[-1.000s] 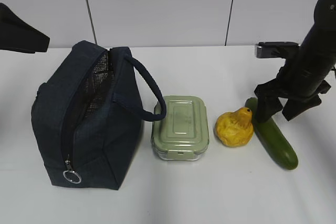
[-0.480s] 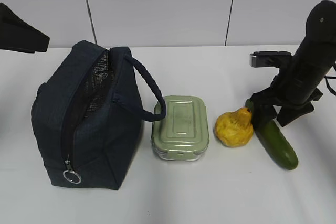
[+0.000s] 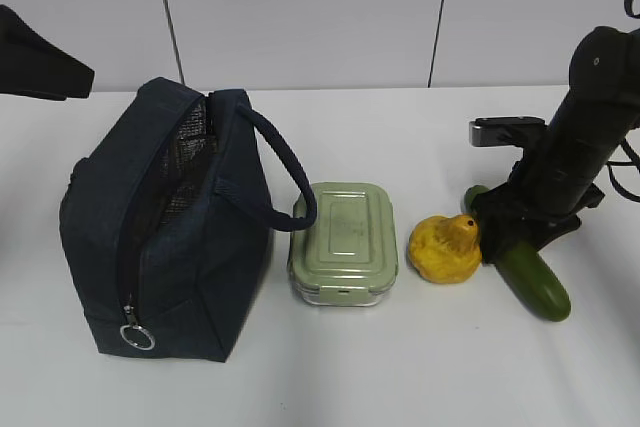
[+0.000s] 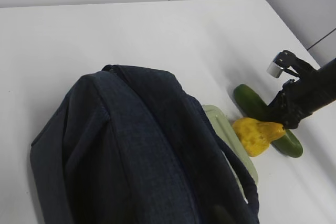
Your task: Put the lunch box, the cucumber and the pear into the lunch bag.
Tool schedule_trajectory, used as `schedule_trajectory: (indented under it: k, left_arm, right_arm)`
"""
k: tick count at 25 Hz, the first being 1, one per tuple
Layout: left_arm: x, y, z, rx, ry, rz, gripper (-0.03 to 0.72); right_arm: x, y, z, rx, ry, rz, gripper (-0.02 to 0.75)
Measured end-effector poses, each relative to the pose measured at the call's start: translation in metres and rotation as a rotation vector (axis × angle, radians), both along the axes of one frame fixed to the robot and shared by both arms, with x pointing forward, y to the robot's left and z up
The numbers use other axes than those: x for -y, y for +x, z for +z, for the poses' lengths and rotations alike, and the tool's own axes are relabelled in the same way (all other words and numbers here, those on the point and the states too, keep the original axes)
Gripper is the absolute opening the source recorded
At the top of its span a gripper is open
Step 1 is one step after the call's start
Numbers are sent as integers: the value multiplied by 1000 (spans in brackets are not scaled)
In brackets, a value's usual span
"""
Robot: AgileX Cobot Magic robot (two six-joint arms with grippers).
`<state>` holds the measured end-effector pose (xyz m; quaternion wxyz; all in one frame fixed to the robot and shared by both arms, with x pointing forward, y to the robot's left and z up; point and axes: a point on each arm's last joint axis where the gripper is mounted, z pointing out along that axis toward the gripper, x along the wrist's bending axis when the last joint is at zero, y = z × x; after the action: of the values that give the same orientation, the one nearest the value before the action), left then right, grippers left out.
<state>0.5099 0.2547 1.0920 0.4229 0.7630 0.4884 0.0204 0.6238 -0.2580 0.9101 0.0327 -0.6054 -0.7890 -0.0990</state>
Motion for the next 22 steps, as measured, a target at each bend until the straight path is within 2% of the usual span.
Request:
schedule_trajectory:
  k: [2,9,14,19,22]
  left_arm:
    - [0,-1,-1,-20,2,1,266]
    - [-3,-2,-14,-134,50,-3,268]
    - [-3,-2,-24,-220,49,-34,327]
    - [-1,5,-42,-321,50,-57,341]
    - [3,8,-52,-362,80,-64,341]
  right_arm:
    - [0,0,5,21,0,-11,383]
    - [1,-1,57,196,9,-40,383]
    - [1,-6,83,275,16,-45,383]
    - [-3,-8,98,311,82,-70,382]
    - [-10,-6,107,336,159,-59,382]
